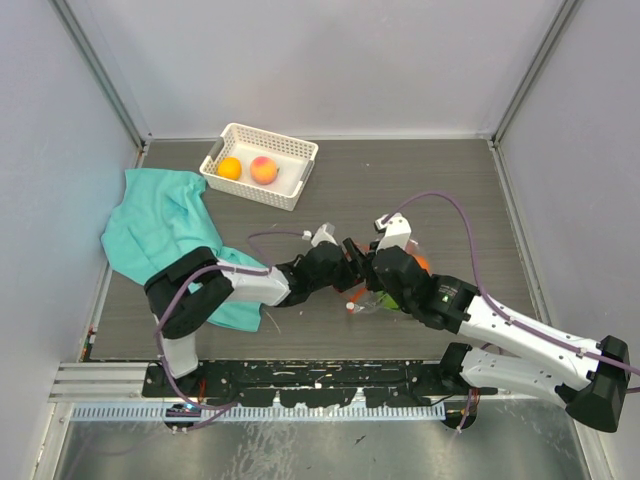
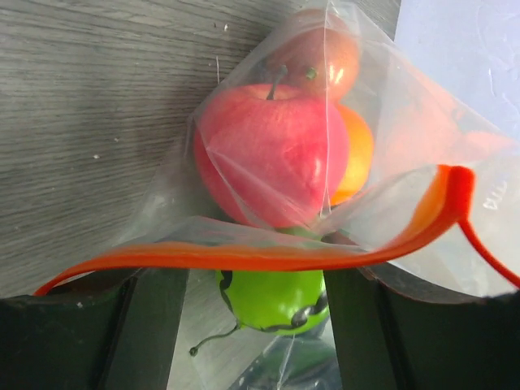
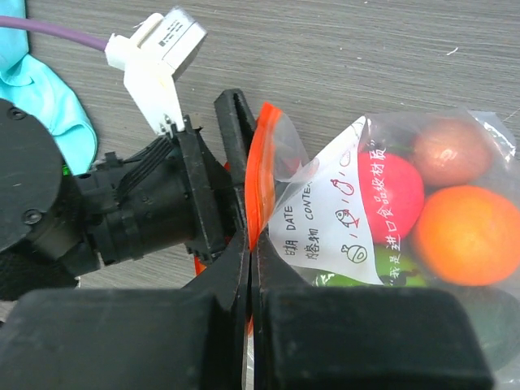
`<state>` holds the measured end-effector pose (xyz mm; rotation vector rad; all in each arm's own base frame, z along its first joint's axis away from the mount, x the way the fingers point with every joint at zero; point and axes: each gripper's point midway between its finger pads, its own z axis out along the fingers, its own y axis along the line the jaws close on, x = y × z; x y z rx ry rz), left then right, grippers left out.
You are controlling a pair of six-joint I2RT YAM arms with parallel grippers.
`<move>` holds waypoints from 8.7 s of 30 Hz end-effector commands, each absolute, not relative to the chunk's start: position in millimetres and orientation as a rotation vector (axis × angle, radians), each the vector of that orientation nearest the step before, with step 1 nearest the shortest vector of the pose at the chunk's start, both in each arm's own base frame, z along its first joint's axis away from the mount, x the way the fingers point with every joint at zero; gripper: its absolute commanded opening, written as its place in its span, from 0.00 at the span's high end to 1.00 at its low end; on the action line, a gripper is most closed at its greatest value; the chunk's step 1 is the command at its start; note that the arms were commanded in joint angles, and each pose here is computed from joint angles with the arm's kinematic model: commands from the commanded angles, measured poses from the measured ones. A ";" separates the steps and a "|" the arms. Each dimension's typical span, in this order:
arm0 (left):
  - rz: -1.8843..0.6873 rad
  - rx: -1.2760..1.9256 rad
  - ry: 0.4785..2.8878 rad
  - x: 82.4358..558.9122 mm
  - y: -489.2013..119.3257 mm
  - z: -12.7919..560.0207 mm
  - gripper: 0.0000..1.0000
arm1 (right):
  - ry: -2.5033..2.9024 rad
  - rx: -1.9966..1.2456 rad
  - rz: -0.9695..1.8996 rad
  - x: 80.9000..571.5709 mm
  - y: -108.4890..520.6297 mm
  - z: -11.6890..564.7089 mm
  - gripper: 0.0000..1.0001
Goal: Open the zip-top bag and remove the fake food
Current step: Pick up the fake fruit from the zipper food storage bag, then place the fake fruit in the bin, then pick up the fake fruit from the zipper food storage bag.
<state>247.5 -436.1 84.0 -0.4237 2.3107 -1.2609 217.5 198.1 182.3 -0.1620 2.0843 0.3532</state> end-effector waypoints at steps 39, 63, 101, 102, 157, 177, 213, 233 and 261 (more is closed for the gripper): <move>-1.513 -0.170 1.978 278.8 -473.0 100.8 0.18 | 1.766 0.385 0.422 267.1 93.2 234.1 0.55; -1.460 -0.178 2.020 289.3 -474.8 105.5 0.09 | 2.162 0.478 0.767 302.4 89.2 110.2 1.00; -0.775 -0.061 2.323 298.8 -420.7 95.1 0.59 | 2.248 0.467 0.841 280.3 100.2 61.4 0.98; -0.732 -0.037 2.317 300.2 -414.8 97.8 0.60 | 2.241 0.465 0.841 280.5 100.2 63.2 0.98; 0.997 0.734 1.405 481.7 -221.9 226.7 0.82 | 1.872 0.044 0.963 265.1 123.7 207.0 0.90; 0.660 0.472 1.709 553.4 -177.4 186.5 0.67 | 1.876 0.031 0.984 263.6 126.6 204.5 0.88; -0.934 -0.561 2.027 615.2 -98.5 165.2 0.19 | 1.894 0.007 1.012 261.3 131.1 200.6 0.88; -1.243 -0.599 1.790 603.1 -118.6 255.7 0.02 | 1.852 -0.043 1.088 255.3 140.8 213.6 0.75; -1.536 0.191 1.525 415.2 -271.5 363.8 0.02 | 1.549 -0.227 1.368 255.0 180.3 314.3 0.38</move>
